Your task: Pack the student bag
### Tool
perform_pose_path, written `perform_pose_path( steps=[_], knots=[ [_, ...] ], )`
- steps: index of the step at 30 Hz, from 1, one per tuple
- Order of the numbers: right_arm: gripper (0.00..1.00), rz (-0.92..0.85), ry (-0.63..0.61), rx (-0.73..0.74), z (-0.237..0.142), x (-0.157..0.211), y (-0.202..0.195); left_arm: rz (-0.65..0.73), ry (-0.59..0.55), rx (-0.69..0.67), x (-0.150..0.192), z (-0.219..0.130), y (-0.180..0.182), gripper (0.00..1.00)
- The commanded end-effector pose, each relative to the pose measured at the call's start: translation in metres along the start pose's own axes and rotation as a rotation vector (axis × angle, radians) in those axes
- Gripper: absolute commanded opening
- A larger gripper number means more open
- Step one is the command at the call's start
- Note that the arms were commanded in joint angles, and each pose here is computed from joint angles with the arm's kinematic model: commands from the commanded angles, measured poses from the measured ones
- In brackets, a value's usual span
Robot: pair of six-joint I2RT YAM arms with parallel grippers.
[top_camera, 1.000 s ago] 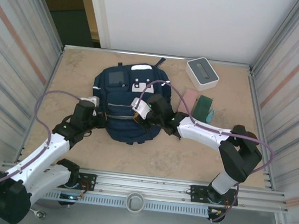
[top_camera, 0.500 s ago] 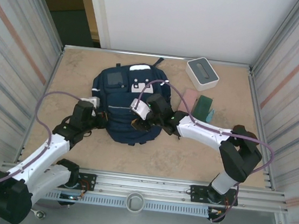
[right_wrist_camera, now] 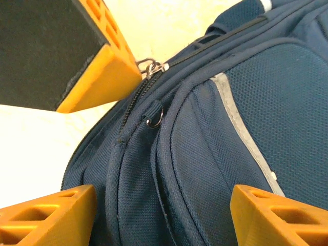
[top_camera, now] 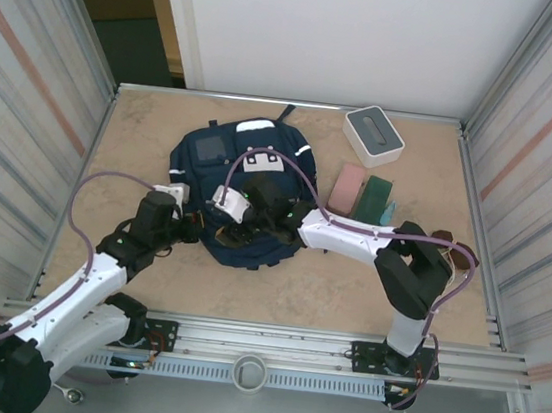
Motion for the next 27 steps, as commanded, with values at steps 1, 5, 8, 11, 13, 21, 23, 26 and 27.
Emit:
perform_pose_path(
  steps=[1,5,8,11,13,21,23,26,27],
  knots=[
    [0.70,-0.006,0.006,-0.003,0.006,-0.003,0.000,-0.005,-0.023,0.010,-0.001,-0.004,-0.001,0.00],
    [0.53,0.002,0.008,0.024,0.003,-0.002,-0.002,-0.001,-0.023,-0.010,0.000,-0.003,0.002,0.00],
    [0.30,0.001,0.015,0.043,-0.002,0.000,-0.005,-0.001,-0.029,-0.036,0.001,-0.002,0.005,0.00],
    [0.16,0.009,0.020,0.055,-0.009,0.006,-0.007,-0.002,-0.049,-0.113,-0.002,-0.003,0.015,0.00],
    [0.11,0.018,0.022,0.066,-0.015,0.011,-0.010,-0.019,-0.060,-0.151,-0.005,-0.002,0.023,0.00],
    [0.00,0.056,-0.027,0.039,-0.030,0.012,-0.009,-0.123,-0.104,-0.273,-0.026,0.013,0.060,0.00],
    [0.00,0.060,-0.043,0.024,-0.031,0.010,-0.008,-0.152,-0.119,-0.292,-0.036,0.018,0.069,0.00],
    [0.00,0.065,-0.054,0.013,-0.029,0.006,-0.008,-0.189,-0.132,-0.310,-0.049,0.028,0.081,0.00],
    [0.00,0.068,-0.056,0.012,-0.029,0.005,-0.008,-0.193,-0.129,-0.313,-0.052,0.032,0.083,0.00]
  ],
)
Point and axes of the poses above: each hand's point on the last joint's axis, 136 mm out from that joint toward the fingers, its own z axis out along the fingers, its own y axis along the line the jaws close on, x = y × z, the point moved 7 cm from there along -z, back along the fingers
